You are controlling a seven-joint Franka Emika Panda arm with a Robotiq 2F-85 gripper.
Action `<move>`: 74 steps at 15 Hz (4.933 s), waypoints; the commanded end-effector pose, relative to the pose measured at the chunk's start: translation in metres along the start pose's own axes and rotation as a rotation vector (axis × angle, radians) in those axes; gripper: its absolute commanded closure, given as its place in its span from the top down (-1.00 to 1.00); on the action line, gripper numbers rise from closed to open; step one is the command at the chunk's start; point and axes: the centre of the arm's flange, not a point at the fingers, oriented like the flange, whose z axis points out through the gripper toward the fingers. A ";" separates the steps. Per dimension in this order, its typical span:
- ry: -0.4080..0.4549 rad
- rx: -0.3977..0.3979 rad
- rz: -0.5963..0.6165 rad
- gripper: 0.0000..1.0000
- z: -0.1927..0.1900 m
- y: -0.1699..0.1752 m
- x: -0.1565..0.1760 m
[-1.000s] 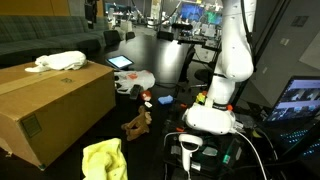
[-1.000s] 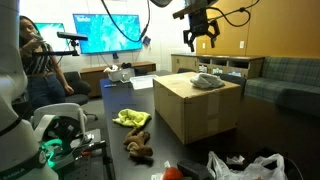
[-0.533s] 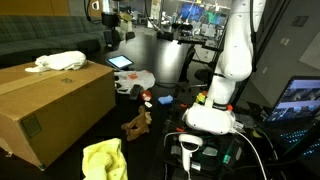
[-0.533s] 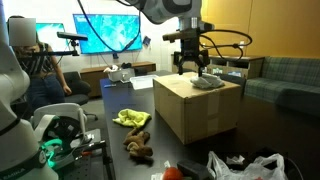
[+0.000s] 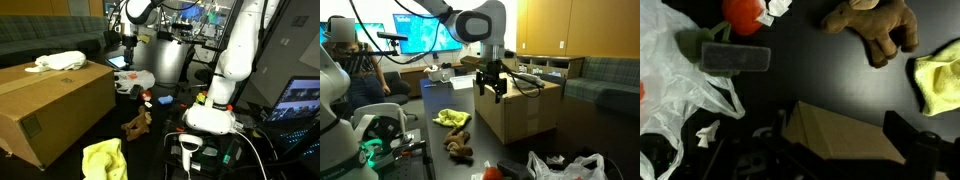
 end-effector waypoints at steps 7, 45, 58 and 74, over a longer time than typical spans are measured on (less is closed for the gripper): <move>0.047 0.070 0.083 1.00 0.035 -0.050 -0.065; 0.062 -0.035 0.798 1.00 0.269 -0.199 -0.109; 0.145 -0.137 0.819 0.36 0.288 -0.215 -0.117; 0.138 -0.208 0.678 -1.00 0.216 -0.211 -0.126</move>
